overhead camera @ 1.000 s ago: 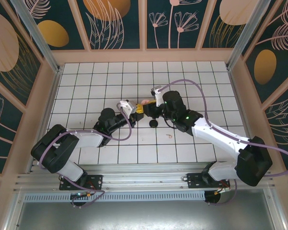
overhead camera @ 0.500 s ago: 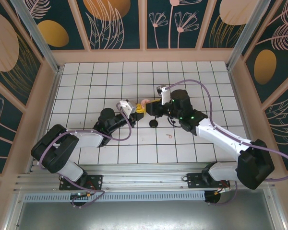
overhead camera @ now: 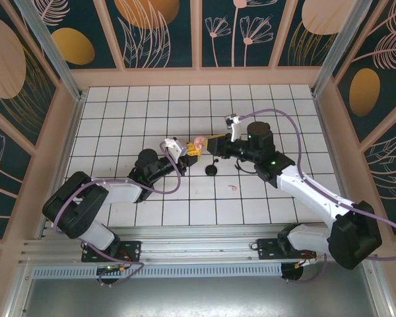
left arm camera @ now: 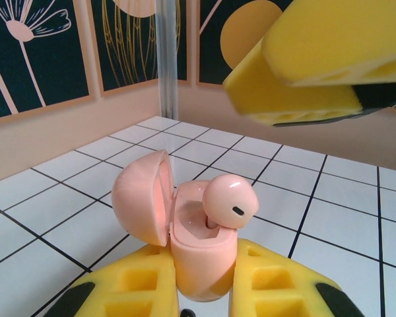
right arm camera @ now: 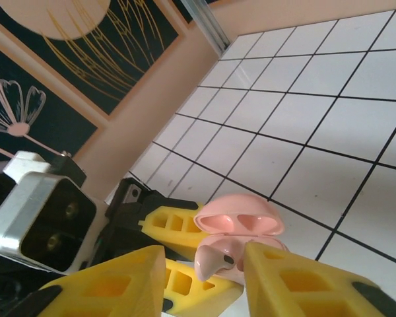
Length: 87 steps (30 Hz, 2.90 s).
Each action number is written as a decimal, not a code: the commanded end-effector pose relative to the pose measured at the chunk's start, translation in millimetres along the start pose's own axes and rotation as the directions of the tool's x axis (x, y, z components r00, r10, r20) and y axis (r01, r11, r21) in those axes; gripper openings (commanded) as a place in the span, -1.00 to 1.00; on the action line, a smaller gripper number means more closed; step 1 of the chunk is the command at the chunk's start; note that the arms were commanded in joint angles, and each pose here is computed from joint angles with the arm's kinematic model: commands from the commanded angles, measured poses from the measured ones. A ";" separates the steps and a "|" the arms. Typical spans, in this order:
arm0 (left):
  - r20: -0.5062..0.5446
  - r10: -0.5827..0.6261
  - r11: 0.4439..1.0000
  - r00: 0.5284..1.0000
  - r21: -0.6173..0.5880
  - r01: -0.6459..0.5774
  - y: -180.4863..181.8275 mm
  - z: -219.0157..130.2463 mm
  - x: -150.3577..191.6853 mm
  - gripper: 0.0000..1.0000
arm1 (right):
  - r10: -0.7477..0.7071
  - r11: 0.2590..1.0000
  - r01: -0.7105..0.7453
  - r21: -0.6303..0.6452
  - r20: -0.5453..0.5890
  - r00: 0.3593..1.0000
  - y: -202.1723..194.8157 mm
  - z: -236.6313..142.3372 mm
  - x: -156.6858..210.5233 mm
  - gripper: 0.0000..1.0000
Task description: Insert wireless bluetooth earbuds into charging case
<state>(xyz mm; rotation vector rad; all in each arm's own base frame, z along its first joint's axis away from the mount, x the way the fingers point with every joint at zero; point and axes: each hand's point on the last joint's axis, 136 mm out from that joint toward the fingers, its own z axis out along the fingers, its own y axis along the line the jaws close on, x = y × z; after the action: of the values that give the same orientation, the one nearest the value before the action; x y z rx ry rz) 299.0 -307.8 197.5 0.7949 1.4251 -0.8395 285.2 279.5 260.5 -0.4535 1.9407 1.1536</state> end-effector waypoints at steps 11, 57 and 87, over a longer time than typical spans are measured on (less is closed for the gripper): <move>0.068 0.036 0.999 0.997 -0.001 -0.036 -1.6 -2.1 -23.1 -0.74 | 0.124 0.979 -0.134 -0.156 -0.070 0.990 16.2 0.4 18.3 -0.50; 0.055 0.044 0.999 0.998 -0.016 -0.043 -0.5 -5.9 -19.7 -0.74 | 0.111 0.976 -0.123 -0.179 -0.074 0.991 18.5 19.0 9.0 -0.66; 0.005 0.004 0.996 1.000 -0.094 -0.004 6.8 -22.2 1.8 -0.74 | 0.756 0.610 -0.494 0.620 -0.269 0.596 -76.3 -47.0 210.7 -0.26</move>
<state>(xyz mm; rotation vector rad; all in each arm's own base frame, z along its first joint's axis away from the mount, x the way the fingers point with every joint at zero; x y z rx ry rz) 292.7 -286.9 182.6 0.7598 1.4925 -0.7589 184.5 225.9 72.7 0.2426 2.9044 0.9607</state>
